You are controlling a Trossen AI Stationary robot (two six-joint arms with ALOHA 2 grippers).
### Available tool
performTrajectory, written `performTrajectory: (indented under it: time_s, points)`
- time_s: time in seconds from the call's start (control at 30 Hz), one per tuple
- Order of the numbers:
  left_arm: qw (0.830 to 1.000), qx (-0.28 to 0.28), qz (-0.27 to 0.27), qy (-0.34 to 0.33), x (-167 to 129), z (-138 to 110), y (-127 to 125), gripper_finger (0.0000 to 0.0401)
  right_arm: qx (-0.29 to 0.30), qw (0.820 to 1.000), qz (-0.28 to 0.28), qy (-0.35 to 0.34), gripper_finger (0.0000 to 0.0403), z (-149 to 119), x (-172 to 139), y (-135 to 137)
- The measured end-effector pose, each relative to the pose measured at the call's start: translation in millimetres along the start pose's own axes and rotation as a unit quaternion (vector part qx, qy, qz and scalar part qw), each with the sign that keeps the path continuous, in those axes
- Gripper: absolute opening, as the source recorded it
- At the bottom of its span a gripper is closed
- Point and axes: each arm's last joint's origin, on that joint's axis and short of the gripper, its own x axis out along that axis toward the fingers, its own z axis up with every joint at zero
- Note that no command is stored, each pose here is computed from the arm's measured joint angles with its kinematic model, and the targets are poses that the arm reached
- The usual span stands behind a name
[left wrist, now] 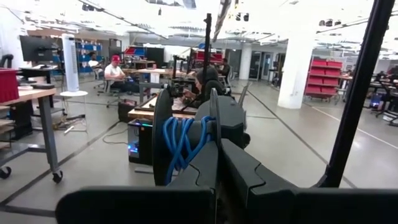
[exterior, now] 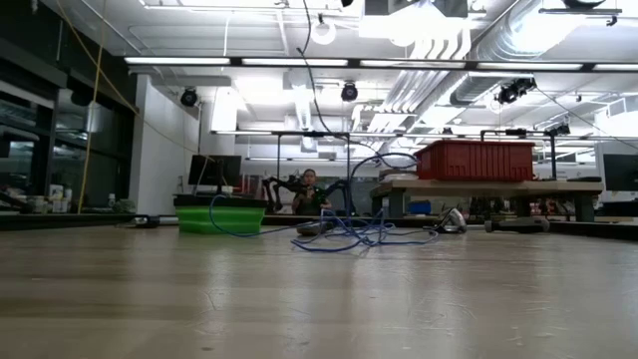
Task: Coil cords
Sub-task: Coil the blue wire onto the spool
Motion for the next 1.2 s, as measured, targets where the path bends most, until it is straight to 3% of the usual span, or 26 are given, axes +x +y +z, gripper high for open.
performTrajectory:
  time_s: [0.23, 0.6, 0.77, 1.0, 1.2]
  points:
    - [1.000, -0.001, 0.001, -0.001, 0.0, 0.2, 0.0, 0.0000, -0.010, 1.000, 0.000, -0.004, 0.0098, 2.3, -3.1, 0.1]
    - [1.000, -0.001, 0.001, -0.001, 0.0, 0.1, 0.1, 0.0000, 0.002, 1.000, 0.001, -0.005, 0.0075, 2.3, -3.0, 0.2]
    - [1.000, -0.001, 0.003, -0.001, 0.0, 0.1, 0.2, 0.0000, 0.001, 1.000, 0.004, -0.007, 0.0011, 4.1, -5.8, 0.5]
    - [1.000, -0.007, 0.027, -0.006, -3.5, 2.3, 0.8, 0.0000, 0.019, 0.999, 0.030, -0.002, 0.0001, 12.1, -27.3, 4.5]
    - [0.997, -0.064, 0.043, 0.014, -29.4, 15.9, -0.9, 0.0000, 0.017, 0.999, 0.042, -0.011, 0.0001, 25.4, -65.0, 14.5]
